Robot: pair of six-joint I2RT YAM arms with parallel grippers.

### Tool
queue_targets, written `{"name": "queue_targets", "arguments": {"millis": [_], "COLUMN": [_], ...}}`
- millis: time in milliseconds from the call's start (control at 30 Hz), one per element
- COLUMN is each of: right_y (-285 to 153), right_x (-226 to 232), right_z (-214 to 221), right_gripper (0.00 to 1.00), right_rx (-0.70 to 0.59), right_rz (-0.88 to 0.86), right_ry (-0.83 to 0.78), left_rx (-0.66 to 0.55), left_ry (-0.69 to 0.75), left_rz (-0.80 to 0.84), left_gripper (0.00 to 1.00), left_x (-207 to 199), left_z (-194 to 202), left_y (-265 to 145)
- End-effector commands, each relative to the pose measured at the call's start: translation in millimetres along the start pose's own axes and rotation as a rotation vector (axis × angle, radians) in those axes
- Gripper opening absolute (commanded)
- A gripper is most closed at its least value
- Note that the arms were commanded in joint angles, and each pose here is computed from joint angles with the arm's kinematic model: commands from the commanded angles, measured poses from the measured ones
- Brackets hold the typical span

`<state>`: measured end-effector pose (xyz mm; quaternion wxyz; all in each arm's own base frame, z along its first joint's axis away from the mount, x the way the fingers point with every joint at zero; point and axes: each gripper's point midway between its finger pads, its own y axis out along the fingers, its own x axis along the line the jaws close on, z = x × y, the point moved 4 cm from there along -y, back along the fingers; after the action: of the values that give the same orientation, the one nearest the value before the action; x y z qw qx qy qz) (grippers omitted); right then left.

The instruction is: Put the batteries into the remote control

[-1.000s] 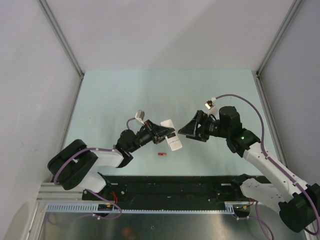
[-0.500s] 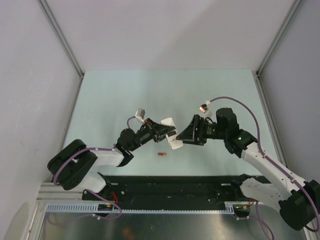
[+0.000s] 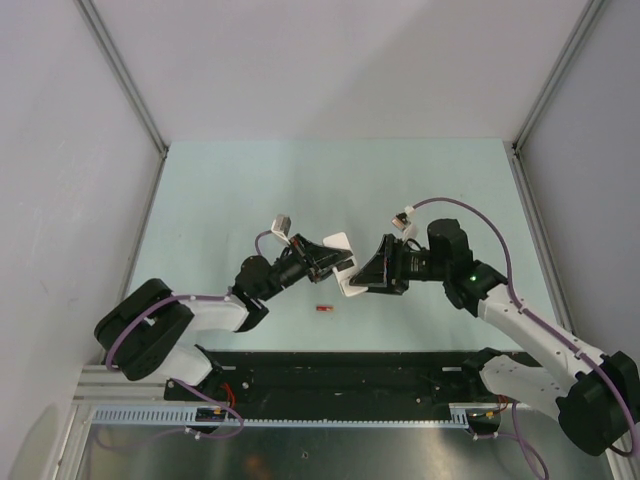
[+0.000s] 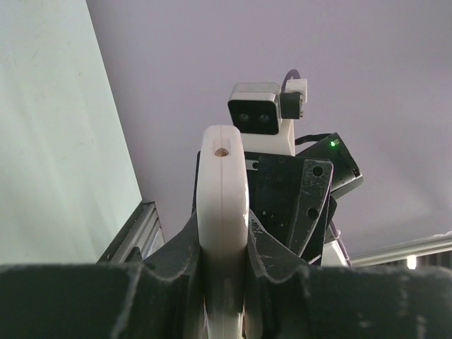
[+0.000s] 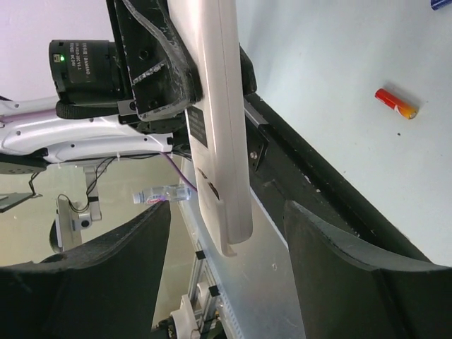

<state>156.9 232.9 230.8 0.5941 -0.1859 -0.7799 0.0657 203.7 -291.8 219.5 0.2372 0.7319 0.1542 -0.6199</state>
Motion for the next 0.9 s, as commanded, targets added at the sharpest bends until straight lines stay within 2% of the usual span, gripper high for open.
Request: {"name": "queue_targets", "arguments": {"millis": [0,467,867], "right_y": [1.7,6.5,4.1], "right_x": [12.2,13.4,16.1], "right_z": [-3.6,-8.5,-5.5], "right_gripper": [0.69,0.57,0.57], "right_rx": [-0.003,-0.010,-0.006], "right_rz": [-0.074,-0.098,-0.103], "right_ry": [-0.027,-0.035,-0.035], "left_rx": [0.004,0.006,-0.009], "left_ry": [0.017,0.016,0.013], "left_rz": [0.132,0.144,0.130], "left_gripper": [0.00,0.00,0.00], "left_x": [-38.7,-43.8,-39.9], "left_z": [0.3,2.9,1.1], "left_y": [3.4,1.7,2.4]}}
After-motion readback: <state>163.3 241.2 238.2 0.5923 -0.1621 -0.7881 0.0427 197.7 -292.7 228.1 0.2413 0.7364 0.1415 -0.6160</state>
